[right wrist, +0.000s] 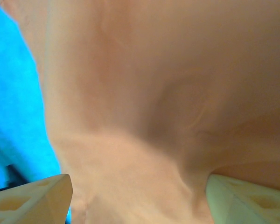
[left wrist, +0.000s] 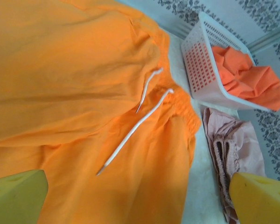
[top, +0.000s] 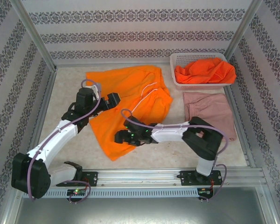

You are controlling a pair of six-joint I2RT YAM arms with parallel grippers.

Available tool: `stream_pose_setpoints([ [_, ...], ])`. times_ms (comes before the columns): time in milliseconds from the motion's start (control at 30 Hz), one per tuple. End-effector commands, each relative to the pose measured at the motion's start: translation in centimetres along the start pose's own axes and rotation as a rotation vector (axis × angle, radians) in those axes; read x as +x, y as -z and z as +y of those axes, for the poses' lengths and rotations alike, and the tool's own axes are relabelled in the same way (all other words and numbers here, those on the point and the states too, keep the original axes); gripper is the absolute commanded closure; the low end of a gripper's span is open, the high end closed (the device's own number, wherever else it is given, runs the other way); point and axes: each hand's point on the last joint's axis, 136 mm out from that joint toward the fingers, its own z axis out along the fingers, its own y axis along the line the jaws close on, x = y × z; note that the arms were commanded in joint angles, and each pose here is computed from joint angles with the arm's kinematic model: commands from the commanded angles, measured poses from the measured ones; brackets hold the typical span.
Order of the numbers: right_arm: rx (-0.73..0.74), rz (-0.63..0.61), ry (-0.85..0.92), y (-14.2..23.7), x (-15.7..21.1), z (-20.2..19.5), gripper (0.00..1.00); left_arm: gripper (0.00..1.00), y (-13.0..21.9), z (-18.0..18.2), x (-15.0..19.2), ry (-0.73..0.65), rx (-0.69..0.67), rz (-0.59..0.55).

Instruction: Fold and stack the shorts

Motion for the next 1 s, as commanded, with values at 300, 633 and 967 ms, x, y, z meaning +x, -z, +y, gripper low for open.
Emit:
stream_pose_setpoints([
  [300, -0.512, -0.065, -0.076, 0.2, -4.6, 19.6, 0.18, 0.0, 8.1, 1.3, -5.6, 0.126, -0.006, -0.184],
  [633, -0.354, -0.427, -0.031, 12.8, -13.3, 11.1, 0.11, 0.0, 7.2, 2.7, -2.8, 0.239, 0.027, -0.13],
  [967, -0.092, -0.482, -0.154, 13.8, -20.8, -4.8, 0.13, 0.0, 4.9, 7.8, 4.1, 0.374, -0.052, -0.011],
])
